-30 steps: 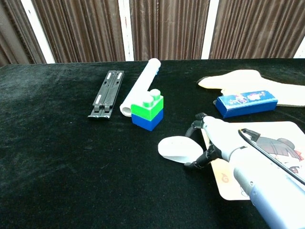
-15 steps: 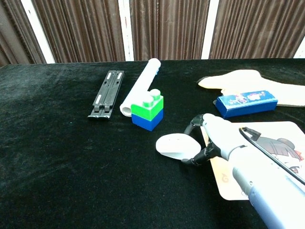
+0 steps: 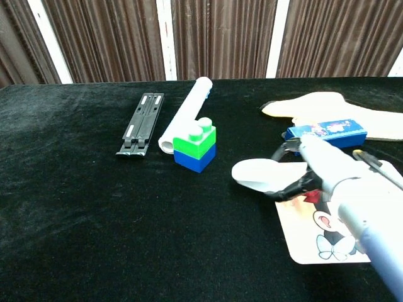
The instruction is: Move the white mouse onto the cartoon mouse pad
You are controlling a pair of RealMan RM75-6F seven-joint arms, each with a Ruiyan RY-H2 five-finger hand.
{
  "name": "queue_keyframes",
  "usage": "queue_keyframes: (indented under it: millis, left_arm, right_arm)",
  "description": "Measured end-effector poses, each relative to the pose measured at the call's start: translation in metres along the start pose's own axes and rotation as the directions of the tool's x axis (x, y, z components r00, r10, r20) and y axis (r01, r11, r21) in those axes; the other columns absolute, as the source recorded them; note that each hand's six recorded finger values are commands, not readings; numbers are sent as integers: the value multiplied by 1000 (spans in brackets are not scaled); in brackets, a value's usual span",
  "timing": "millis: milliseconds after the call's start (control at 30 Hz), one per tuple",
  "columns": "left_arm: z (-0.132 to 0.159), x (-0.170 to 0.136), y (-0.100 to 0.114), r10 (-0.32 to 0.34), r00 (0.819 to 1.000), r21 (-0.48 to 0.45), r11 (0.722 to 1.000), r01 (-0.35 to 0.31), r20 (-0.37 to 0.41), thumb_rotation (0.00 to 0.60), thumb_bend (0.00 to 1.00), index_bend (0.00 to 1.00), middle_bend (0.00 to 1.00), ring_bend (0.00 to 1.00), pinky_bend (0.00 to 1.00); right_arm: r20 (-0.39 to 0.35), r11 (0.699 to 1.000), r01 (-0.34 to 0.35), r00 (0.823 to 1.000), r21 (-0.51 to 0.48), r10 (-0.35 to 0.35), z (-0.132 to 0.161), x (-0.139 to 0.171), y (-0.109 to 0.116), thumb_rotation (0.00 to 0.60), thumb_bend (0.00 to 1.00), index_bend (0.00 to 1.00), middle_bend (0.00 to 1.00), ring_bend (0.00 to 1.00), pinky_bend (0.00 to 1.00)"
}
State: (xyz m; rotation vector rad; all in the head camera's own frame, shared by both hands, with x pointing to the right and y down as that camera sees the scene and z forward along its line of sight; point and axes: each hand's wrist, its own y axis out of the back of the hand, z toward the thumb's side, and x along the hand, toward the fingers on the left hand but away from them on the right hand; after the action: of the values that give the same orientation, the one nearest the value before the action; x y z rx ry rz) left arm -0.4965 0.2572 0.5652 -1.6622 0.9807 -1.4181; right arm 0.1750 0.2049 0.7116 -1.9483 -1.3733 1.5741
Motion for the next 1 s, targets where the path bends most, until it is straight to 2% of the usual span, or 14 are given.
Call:
queue_keyframes:
  millis: [300,600,1000]
  left_arm:
    - [5,-1,0,1,1000,7,1000,-1,12,600,188,0,0,0,0]
    - [13,-2,0,0,1000,7,1000,0,28,600,188,0,0,0,0]
    - [13,-1,0,-4,1000,14,1000,3,27,600,189,0,0,0,0]
  right_arm:
    - [89,997,76,993,-16,-74,-44,2,26,600,269,482,112,0,0]
    - [135,989,148,981,-32,-142,-68,18,41,600,268,482,112,0,0]
    - [176,992,123,977,14,-124,-87,33,33,600,266,482,112,0,0]
